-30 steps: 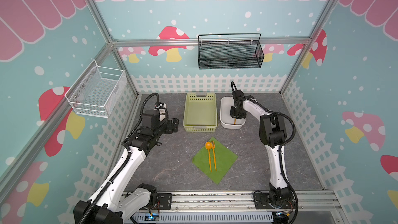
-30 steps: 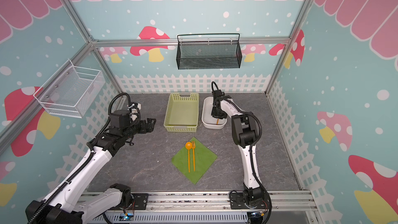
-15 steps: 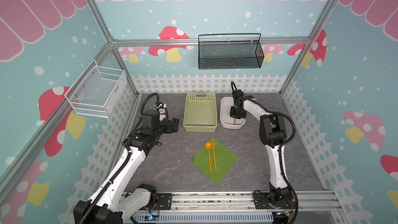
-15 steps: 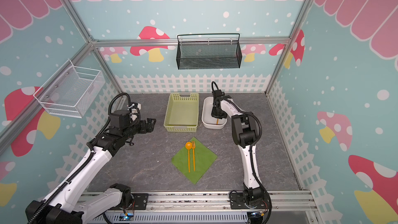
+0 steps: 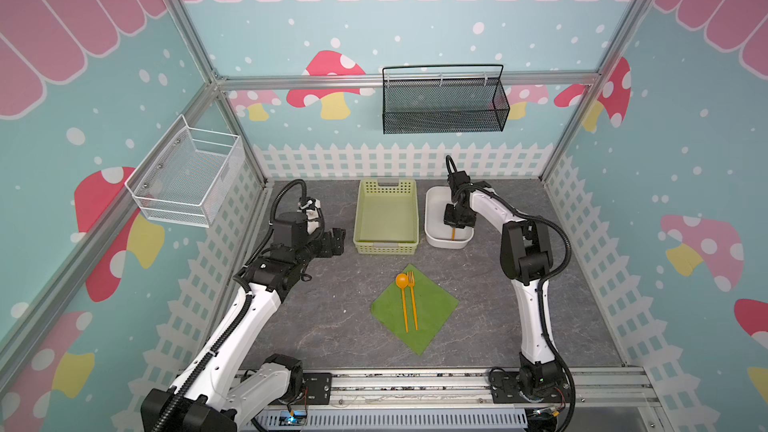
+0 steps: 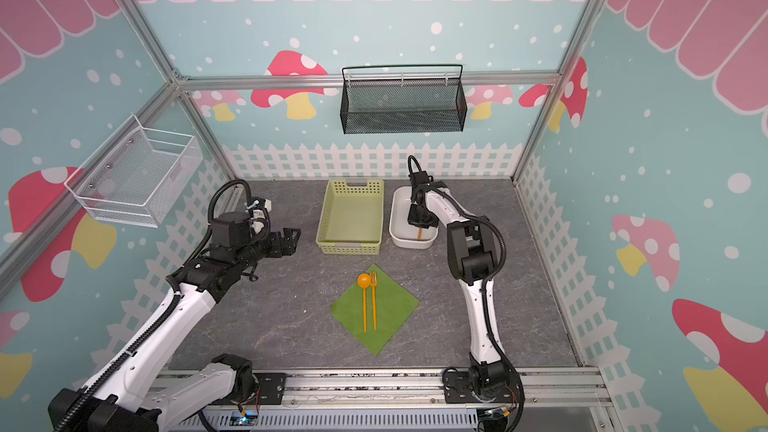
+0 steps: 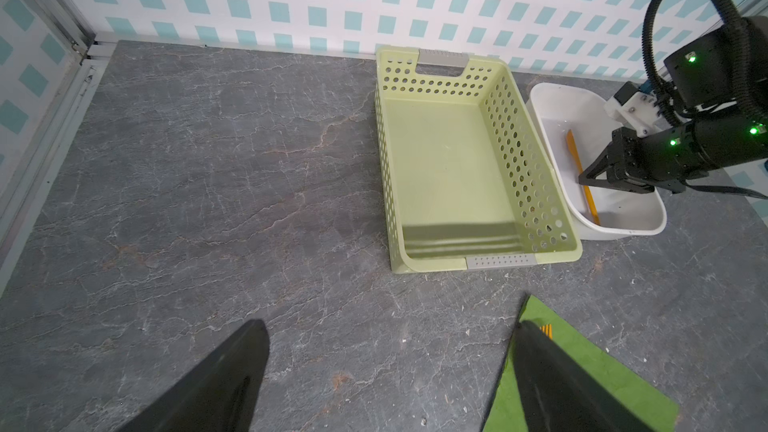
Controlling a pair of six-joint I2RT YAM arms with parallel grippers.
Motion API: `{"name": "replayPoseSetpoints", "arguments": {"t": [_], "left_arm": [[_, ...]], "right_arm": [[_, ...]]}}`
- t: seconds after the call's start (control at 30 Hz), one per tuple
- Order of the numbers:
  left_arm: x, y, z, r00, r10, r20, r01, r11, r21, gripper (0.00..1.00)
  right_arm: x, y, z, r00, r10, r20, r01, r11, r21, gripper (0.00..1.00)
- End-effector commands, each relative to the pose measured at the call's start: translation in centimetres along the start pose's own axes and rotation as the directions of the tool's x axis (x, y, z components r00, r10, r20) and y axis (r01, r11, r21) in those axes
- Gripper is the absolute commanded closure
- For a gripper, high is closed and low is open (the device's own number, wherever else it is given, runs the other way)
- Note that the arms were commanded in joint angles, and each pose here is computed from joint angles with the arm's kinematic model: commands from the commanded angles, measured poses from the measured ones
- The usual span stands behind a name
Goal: Place the utensils on the paper napkin and roll it up
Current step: 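Lower the right gripper into the tub and grasp the orange knife handle, then lift the orange knife out of the tub with the right gripper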
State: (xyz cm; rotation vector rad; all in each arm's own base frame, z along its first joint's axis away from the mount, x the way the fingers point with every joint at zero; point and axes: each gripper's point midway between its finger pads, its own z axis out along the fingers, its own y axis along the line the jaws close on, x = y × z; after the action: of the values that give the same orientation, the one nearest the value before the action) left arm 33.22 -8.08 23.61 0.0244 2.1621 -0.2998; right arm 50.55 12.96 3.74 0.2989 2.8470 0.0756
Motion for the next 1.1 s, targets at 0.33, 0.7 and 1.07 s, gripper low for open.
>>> {"name": "replayPoseSetpoints", "arguments": {"t": [0.33,0.7,1.07], "left_arm": [[0.0,0.4,-0.5,1.000,-0.006,0.017,0.006,1.000,-0.013,0.06],[-0.1,0.4,-0.7,1.000,-0.003,0.024,0.004,1.000,-0.016,0.06],[-0.2,0.5,-1.0,0.999,-0.002,0.033,0.002,1.000,-0.020,0.06]], "right_arm": [[-1.7,0.1,-4.6,0.998,-0.013,0.058,0.013,1.000,-0.011,0.94],[-2.0,0.2,-7.1,0.996,-0.017,0.087,0.019,1.000,-0.023,0.94],[-2.0,0.4,-9.5,0.993,-0.026,0.116,0.030,0.999,-0.039,0.94]]}}
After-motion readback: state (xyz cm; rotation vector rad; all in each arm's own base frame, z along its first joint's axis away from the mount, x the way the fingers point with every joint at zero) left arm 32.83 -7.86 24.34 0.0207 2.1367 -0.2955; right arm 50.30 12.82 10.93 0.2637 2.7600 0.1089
